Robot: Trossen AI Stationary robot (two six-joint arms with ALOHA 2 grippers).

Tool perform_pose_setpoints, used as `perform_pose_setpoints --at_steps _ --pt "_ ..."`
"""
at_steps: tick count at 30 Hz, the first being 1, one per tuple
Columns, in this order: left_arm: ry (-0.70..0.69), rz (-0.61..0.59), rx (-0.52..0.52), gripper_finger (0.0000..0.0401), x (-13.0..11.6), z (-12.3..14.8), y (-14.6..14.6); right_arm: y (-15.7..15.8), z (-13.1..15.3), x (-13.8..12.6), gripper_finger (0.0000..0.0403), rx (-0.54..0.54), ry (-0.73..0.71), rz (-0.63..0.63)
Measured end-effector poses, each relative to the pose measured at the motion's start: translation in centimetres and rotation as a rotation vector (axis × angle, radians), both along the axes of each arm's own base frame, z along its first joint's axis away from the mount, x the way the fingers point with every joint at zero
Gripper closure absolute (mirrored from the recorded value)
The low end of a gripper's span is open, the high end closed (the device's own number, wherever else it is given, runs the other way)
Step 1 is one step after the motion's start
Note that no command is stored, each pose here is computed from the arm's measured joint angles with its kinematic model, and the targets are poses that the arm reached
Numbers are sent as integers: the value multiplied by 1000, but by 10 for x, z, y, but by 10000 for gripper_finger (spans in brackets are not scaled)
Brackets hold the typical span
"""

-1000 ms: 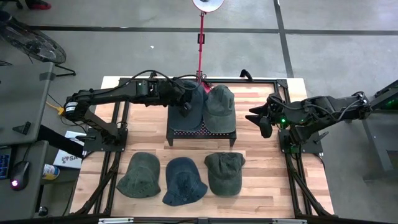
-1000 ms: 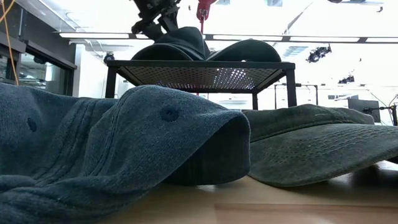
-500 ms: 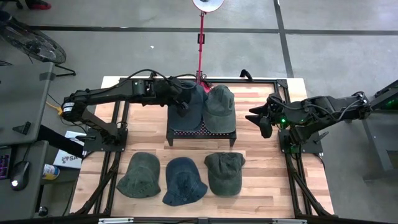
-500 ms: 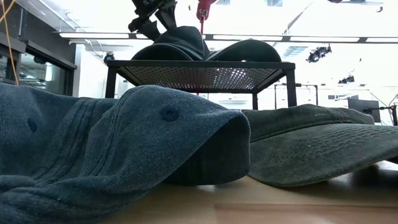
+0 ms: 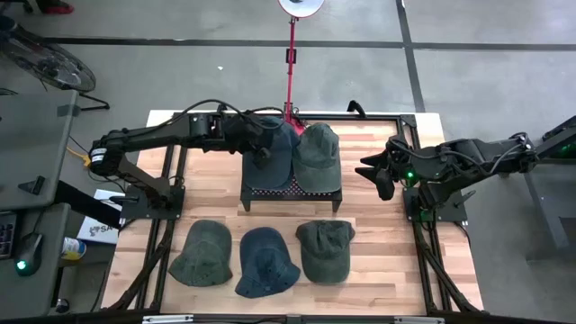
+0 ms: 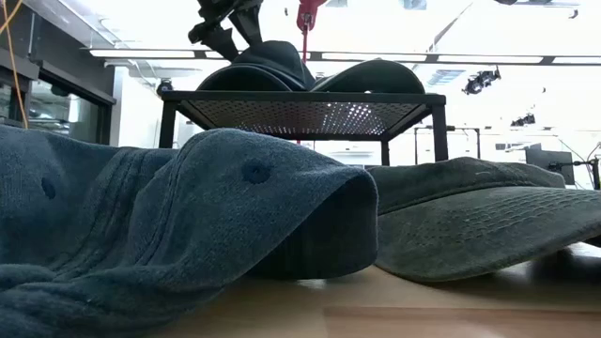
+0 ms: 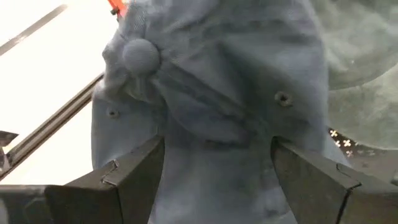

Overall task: Pick & Place hat
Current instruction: Stack the left gray cap on top of the gray cap on the shelf

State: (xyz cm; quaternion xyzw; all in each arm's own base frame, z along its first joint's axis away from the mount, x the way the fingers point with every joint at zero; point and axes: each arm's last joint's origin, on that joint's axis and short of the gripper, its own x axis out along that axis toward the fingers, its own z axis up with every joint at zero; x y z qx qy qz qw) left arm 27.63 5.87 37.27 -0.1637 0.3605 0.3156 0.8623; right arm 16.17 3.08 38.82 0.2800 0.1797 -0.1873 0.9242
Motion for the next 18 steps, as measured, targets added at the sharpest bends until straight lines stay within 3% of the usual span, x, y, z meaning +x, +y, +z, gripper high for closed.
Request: perform_pose_setpoints --at_steps 18 --pt "6 8 27 112 -3 8 0 0 0 0 203 -2 2 1"
